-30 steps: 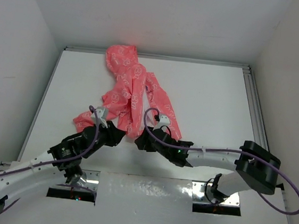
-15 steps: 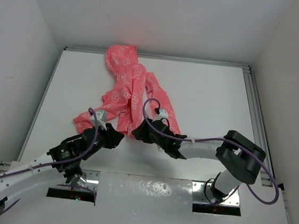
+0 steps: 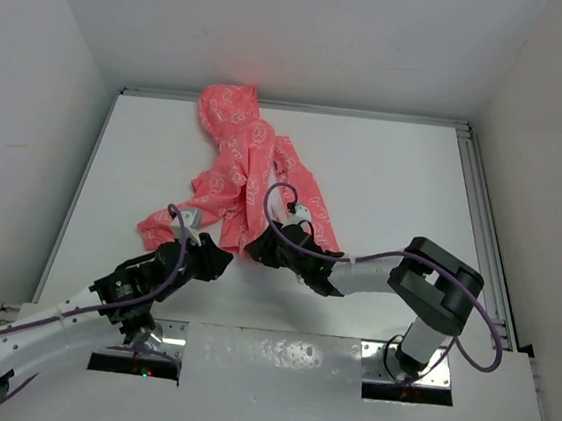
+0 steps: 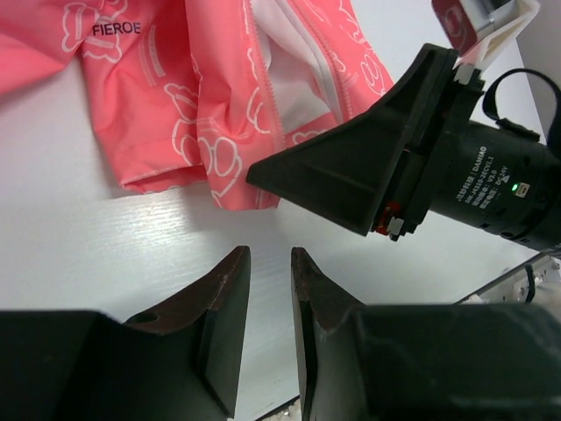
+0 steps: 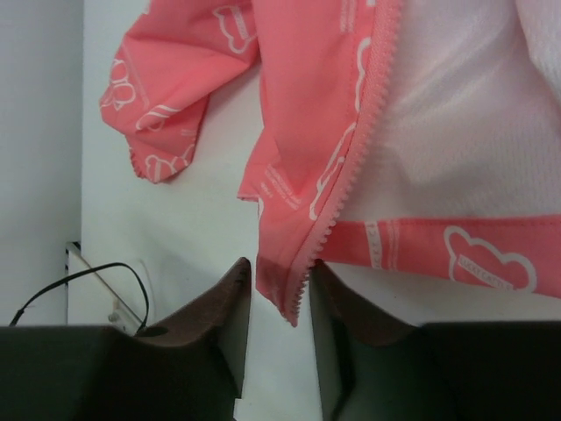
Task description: Zip up the jacket
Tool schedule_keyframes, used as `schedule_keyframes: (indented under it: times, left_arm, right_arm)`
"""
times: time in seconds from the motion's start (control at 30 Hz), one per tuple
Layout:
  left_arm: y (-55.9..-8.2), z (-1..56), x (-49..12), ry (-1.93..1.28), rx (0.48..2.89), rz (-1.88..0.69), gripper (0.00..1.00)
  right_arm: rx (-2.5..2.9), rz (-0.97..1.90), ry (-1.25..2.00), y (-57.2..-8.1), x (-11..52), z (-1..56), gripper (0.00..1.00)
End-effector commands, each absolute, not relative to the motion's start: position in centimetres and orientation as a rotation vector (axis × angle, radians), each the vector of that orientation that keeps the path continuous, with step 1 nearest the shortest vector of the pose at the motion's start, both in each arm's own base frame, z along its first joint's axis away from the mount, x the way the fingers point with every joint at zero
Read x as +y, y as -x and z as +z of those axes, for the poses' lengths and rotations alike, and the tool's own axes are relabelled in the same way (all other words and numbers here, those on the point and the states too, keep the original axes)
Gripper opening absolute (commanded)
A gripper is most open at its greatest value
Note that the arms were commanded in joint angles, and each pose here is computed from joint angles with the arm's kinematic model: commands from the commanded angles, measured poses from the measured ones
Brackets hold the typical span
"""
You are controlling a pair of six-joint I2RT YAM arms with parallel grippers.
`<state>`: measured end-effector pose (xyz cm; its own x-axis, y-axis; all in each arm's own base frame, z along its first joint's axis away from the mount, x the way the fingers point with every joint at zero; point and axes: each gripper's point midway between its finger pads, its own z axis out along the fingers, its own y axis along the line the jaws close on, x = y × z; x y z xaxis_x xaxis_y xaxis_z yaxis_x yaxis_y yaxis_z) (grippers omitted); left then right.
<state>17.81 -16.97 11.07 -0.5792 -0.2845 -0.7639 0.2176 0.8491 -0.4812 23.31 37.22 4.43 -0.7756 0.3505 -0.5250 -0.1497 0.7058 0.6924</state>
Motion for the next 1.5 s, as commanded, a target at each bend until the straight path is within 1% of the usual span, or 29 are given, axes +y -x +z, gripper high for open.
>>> schedule_keyframes:
  times: [0.0, 0.07, 0.1, 0.2, 0.23, 0.27, 0.37, 0.43, 0.53, 0.63, 0.7, 0.73, 0.8, 0.9, 1.0, 1.07, 1.3, 1.47]
  left_arm:
    - [-18.0, 11.6, -17.6, 0.039, 2.067, -0.696, 0.24]
    - [-18.0, 11.1, -17.8, 0.041, 2.071, -0.708, 0.24]
    - [-17.9, 11.1, -17.9, 0.038, 2.072, -0.715, 0.24]
    - [-17.9, 11.4, -18.2, 0.038, 2.073, -0.727, 0.28]
    - [-18.0, 11.5, -18.3, 0.047, 2.065, -0.736, 0.3]
    - [-18.2, 11.6, -18.4, 0.059, 2.059, -0.742, 0.36]
    - [-18.4, 12.2, -18.8, 0.068, 2.049, -0.759, 0.48]
    - [-18.4, 12.5, -19.6, 0.062, 2.037, -0.802, 0.51]
    - [-18.7, 13.5, -21.1, 0.042, 2.008, -0.872, 0.51]
    - [-18.7, 13.3, -22.1, 0.027, 2.01, -0.915, 0.51]
    - [-18.9, 13.9, -23.1, 0.022, 1.984, -0.966, 0.51]
    - [-18.8, 13.9, -23.4, 0.013, 1.985, -0.98, 0.51]
    - [-18.9, 13.6, -24.1, 0.008, 1.993, -1.005, 0.52]
    - [-18.5, 14.0, -25.7, -0.027, 1.969, -1.103, 0.52]
    - [-18.6, 13.5, -26.5, -0.057, 1.964, -1.117, 0.52]
    - [-18.7, 13.1, -26.6, -0.058, 1.973, -1.115, 0.52]
    - [-19.1, 12.0, -26.5, -0.039, 1.99, -1.087, 0.47]
    - [-19.4, 11.4, -27.1, -0.054, 2.014, -1.078, 0.49]
  right_arm:
    - [2.133, 1.095, -0.207, -24.7, 38.3, 7.0, 0.24]
    - [2.103, 1.11, -0.217, -24.9, 38.0, 7.3, 0.18]
    - [2.082, 1.115, -0.225, -24.9, 37.8, 7.4, 0.1]
    - [2.04, 1.145, -0.222, -25.0, 37.6, 7.9, 0.0]
    - [2.028, 1.153, -0.221, -24.9, 37.3, 8.1, 0.0]
    - [1.997, 1.183, -0.234, -24.7, 36.7, 8.7, 0.0]
    - [1.948, 1.247, -0.248, -24.2, 35.5, 10.0, 0.0]
    - [1.91, 1.362, -0.291, -23.0, 34.1, 11.4, 0.0]
    - [1.845, 1.521, -0.37, -22.6, 32.5, 13.1, 0.0]
    - [1.816, 1.656, -0.421, -21.8, 31.8, 14.2, 0.0]
    - [1.774, 1.695, -0.46, -22.1, 31.1, 14.9, 0.0]
    - [1.75, 1.766, -0.453, -21.4, 31.0, 15.7, 0.0]
    - [1.732, 1.809, -0.476, -21.1, 30.5, 16.0, 0.0]
    - [1.728, 1.821, -0.525, -21.0, 29.7, 15.7, 0.0]
    - [1.691, 1.877, -0.554, -20.9, 29.3, 16.3, 0.0]
    - [1.695, 1.889, -0.571, -21.0, 29.3, 16.2, 0.0]
    - [1.648, 1.922, -0.538, -20.9, 29.3, 17.8, 0.0]
    - [1.632, 1.951, -0.53, -20.8, 29.5, 18.6, 0.0]
